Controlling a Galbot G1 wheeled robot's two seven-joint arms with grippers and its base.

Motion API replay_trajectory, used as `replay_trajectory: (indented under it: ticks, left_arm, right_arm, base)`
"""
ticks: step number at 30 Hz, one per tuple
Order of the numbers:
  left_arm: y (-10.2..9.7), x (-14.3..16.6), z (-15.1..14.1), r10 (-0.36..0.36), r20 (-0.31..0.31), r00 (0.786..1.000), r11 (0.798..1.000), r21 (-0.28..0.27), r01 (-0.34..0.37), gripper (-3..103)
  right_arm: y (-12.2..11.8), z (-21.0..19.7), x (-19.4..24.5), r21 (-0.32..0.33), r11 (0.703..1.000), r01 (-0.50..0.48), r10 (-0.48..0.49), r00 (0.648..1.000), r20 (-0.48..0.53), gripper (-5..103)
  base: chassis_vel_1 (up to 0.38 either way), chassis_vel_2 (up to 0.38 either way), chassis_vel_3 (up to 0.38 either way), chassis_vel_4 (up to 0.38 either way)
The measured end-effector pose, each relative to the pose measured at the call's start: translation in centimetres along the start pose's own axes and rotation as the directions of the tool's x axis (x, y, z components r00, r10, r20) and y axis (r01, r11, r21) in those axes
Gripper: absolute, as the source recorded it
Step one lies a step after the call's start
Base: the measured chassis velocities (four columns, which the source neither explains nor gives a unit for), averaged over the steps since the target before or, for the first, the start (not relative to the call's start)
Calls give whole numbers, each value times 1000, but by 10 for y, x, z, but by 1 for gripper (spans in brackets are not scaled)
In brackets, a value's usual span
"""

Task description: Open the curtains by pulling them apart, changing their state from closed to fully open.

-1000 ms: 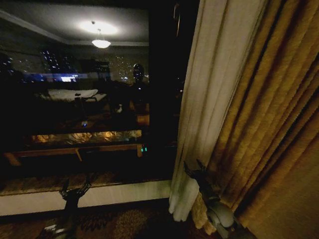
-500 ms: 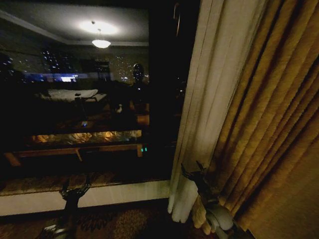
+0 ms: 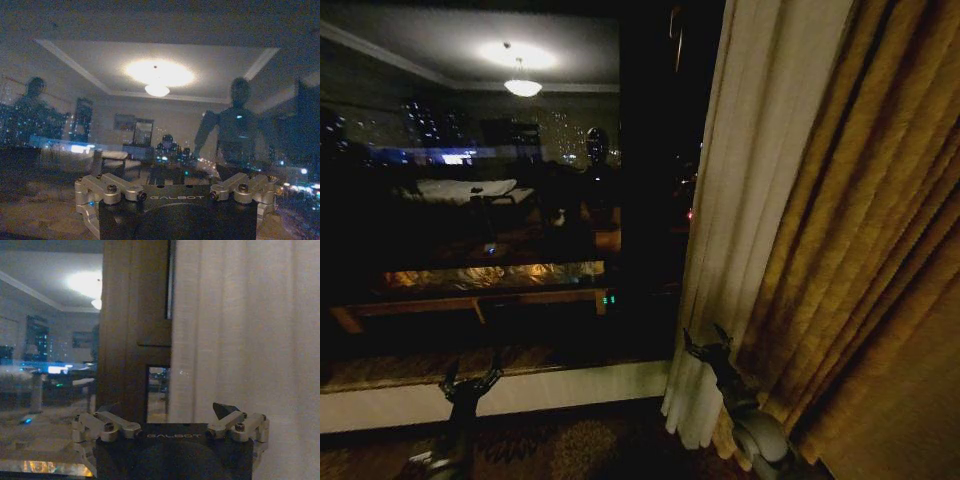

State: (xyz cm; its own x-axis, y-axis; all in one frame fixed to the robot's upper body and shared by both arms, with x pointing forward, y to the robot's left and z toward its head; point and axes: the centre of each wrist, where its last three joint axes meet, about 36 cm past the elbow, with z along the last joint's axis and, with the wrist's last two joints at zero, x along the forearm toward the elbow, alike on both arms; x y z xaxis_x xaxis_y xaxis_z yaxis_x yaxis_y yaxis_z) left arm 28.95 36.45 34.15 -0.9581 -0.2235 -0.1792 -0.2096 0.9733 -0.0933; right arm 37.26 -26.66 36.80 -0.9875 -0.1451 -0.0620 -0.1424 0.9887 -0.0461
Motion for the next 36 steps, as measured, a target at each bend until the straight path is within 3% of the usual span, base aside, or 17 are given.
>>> replay_trajectory:
  ticks: [11,36]
  left_arm:
    - [0,0,0,0,0,1000,1000,0,0,100]
    - [0,0,0,0,0,1000,1000,0,0,100]
  right_arm:
    - [0,0,0,0,1000,-1,1,1000,0,100]
    - [0,0,0,1,1000,-2,2,1000,0,100]
  base:
    - [260,212,-277,-217]
    - [344,354,-351,-345]
